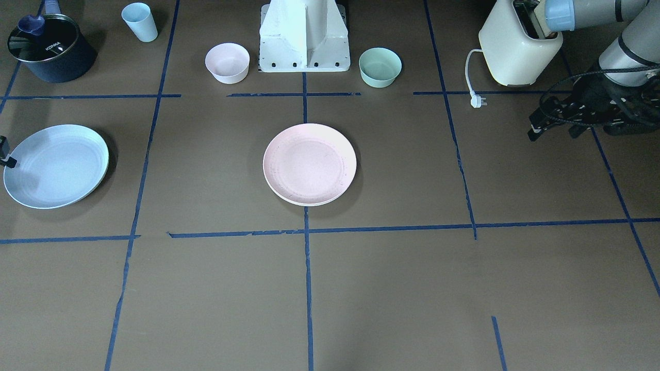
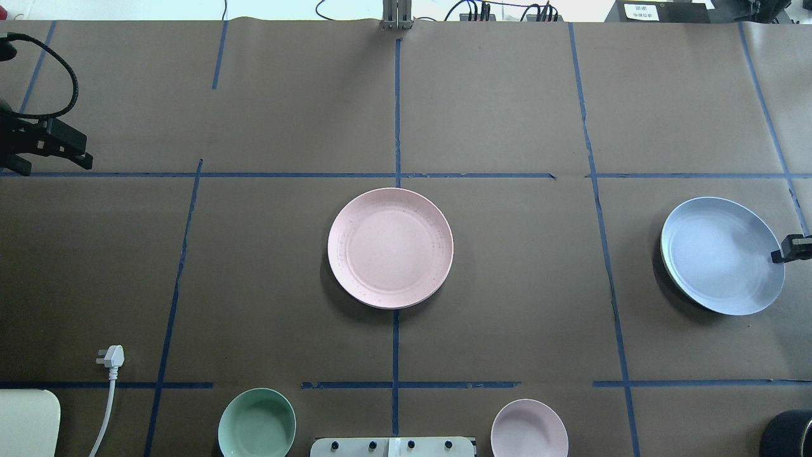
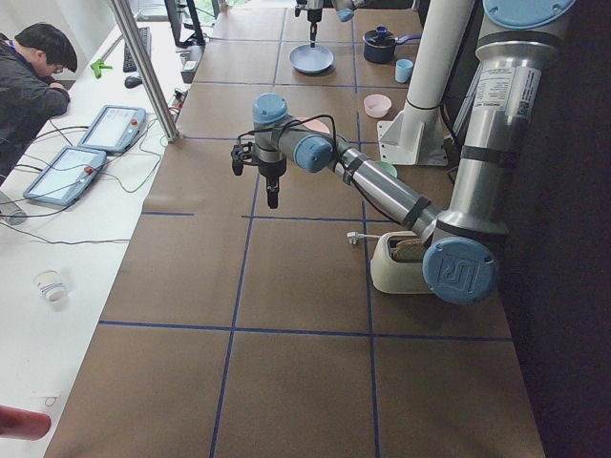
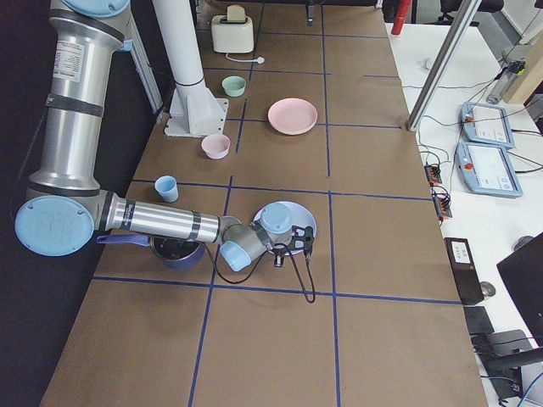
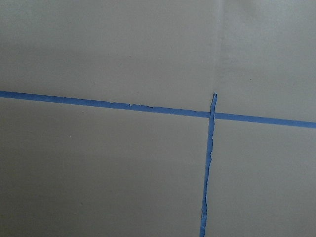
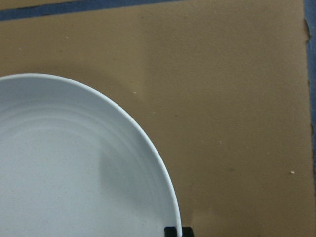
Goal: Stack three plates with pink and blue
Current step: 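Grasp the light blue plate rim with the right gripper and lift, then carry the light blue plate onto the pink plate and lower it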
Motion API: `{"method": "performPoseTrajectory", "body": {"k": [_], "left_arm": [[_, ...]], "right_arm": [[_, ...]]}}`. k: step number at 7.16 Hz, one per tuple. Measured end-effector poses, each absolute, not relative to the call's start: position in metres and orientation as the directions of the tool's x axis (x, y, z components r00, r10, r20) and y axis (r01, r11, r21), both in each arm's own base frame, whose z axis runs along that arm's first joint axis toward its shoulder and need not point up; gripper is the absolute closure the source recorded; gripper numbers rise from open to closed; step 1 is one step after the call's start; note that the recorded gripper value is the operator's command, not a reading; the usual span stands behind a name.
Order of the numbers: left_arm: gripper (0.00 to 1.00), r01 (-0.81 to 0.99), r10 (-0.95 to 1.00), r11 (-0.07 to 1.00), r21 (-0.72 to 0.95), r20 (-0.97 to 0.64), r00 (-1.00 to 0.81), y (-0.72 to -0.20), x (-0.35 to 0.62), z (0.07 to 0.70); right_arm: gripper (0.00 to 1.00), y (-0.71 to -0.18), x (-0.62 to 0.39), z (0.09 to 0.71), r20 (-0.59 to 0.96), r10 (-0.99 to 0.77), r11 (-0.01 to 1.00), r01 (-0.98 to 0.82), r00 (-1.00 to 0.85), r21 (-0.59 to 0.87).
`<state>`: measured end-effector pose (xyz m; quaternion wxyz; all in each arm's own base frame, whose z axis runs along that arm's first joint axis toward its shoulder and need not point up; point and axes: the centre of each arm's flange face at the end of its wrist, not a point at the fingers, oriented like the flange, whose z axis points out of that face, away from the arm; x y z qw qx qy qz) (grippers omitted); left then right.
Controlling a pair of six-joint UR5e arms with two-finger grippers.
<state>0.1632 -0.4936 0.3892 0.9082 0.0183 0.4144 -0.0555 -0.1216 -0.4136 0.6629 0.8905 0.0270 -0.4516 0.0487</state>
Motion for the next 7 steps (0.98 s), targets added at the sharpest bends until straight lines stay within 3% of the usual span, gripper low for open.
{"method": "performPoseTrajectory", "body": {"k": [4,7], "left_arm": [[0.0,0.013,0.068,0.994,0.11,-0.696,0.715,-0.508,0.099,0.457],[0.0,-0.081,0.161,0.985,0.152,-0.649,0.744,-0.53,0.034,0.536]], "right_arm": [[1.0,-0.458,-0.158,0.472,0.926,0.177,0.966,-0.238,0.333,-0.099],[1.0,-0.471,-0.286,0.351,0.95,0.217,0.963,-0.21,0.224,-0.17]]}}
